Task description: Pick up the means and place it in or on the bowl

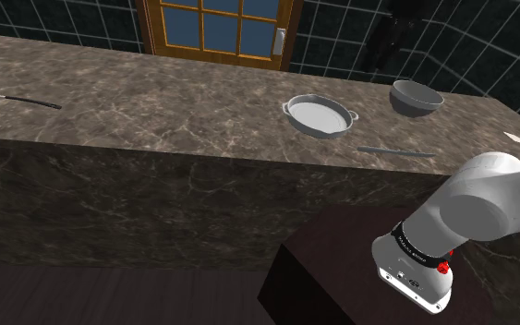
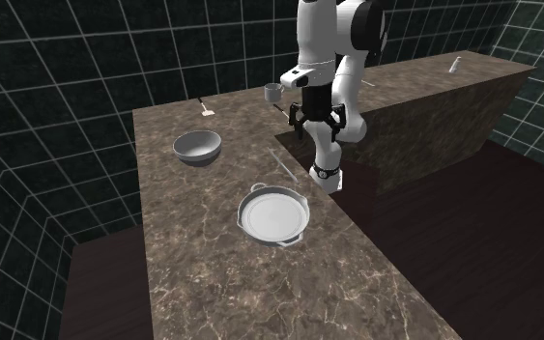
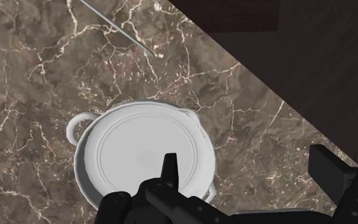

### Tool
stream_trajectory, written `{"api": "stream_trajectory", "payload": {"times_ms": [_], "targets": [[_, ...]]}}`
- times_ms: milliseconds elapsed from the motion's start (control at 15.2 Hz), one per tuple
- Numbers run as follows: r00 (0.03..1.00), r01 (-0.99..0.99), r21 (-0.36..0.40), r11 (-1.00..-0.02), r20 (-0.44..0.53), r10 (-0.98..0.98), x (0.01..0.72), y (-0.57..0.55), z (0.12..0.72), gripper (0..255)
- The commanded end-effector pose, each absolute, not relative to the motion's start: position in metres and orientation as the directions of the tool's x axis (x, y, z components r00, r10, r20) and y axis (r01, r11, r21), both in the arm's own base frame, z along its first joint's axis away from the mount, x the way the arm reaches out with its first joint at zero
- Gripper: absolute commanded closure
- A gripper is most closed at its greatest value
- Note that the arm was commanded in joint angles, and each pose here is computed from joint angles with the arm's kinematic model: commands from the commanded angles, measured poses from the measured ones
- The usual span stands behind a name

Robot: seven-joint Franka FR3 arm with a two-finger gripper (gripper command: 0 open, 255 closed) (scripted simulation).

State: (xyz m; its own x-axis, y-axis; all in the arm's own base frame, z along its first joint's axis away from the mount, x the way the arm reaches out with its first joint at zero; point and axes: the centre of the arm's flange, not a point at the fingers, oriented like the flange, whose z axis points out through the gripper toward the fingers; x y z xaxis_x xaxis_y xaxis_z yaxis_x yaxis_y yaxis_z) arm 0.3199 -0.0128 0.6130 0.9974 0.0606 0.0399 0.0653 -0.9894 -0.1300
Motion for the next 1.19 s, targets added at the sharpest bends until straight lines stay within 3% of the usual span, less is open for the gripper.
{"api": "stream_trajectory", "payload": {"times_ms": [0, 528, 1122], "targets": [[0.997, 0.065, -0.13, -0.989, 0.04, 0.061, 0.32, -0.013, 0.613, 0], [0.925, 0.378, -0.104, -0.92, 0.088, 0.371, 0.255, -0.056, 0.54, 0], [0.729, 0.682, -0.057, -0.729, 0.128, 0.672, 0.208, -0.126, 0.456, 0]]}}
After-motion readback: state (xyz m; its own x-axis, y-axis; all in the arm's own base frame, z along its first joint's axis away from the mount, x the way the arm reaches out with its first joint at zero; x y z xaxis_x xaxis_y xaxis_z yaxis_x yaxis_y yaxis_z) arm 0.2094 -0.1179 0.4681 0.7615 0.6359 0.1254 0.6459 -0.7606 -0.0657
